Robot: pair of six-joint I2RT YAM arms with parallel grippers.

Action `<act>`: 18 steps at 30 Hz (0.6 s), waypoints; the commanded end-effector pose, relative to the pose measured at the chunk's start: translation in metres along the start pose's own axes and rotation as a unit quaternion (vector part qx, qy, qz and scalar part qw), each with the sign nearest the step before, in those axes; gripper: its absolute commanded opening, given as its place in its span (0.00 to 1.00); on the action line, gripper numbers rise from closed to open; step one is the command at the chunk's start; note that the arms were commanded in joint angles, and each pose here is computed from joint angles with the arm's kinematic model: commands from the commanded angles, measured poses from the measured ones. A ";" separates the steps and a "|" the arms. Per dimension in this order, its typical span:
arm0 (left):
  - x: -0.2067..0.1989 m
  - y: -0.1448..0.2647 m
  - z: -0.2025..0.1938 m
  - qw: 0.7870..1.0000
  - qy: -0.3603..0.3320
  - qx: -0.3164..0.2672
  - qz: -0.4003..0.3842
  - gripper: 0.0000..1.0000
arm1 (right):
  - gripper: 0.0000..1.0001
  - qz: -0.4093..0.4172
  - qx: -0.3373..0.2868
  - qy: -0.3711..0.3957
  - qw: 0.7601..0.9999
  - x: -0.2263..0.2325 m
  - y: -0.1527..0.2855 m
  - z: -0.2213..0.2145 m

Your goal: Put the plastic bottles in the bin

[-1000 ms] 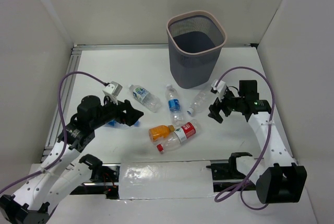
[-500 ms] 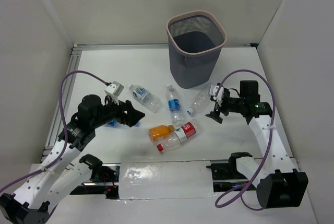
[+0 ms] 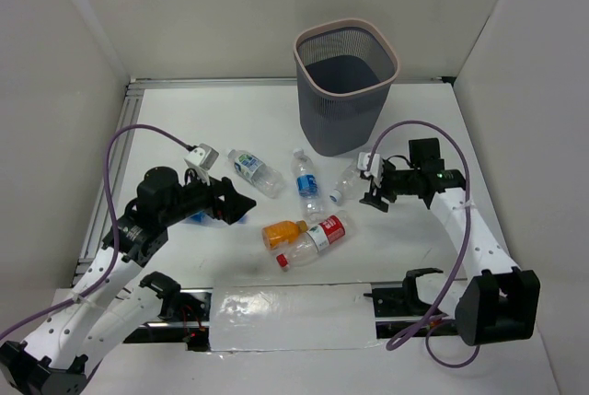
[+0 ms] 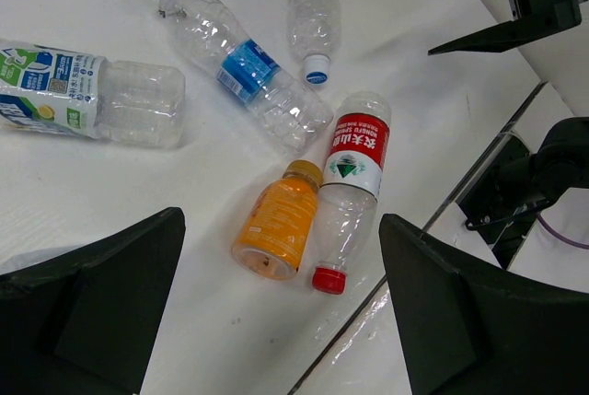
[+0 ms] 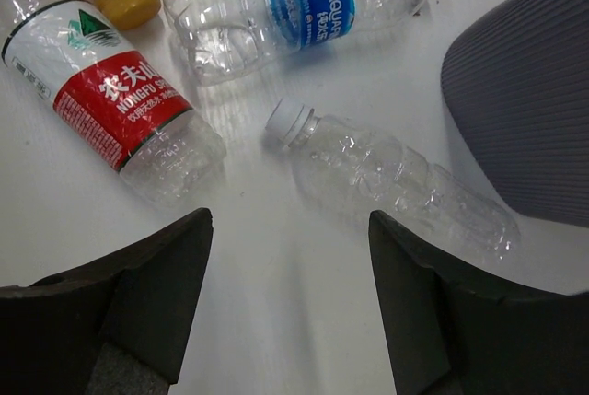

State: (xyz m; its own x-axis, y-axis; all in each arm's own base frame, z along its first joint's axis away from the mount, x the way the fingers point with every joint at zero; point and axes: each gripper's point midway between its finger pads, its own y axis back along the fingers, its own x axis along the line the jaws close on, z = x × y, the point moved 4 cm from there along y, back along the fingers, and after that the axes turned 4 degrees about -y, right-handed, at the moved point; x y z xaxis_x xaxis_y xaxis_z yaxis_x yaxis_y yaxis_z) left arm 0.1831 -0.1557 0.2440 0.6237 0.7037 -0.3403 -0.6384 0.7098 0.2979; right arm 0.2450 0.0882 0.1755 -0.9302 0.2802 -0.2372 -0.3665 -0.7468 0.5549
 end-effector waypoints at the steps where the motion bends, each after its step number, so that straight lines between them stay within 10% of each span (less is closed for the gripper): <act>1: -0.010 0.004 0.021 0.999 -0.030 -0.030 -0.020 1.00 | 0.75 -0.010 0.012 0.043 0.999 -0.012 -0.005 0.001; 18: -0.001 -0.009 0.009 1.000 -0.012 0.013 -0.010 1.00 | 0.94 0.033 0.137 0.210 0.968 -0.018 -0.072 -0.012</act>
State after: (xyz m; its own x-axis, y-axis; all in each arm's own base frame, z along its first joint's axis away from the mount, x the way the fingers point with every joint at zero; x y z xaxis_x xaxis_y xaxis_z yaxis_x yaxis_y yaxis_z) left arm 0.1897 -0.1593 0.2300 0.6012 0.7133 -0.3603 -0.6132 0.7008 0.3645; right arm 0.2752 0.1203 0.1277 -0.9174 0.0042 -0.3980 -0.3304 -0.5654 0.7557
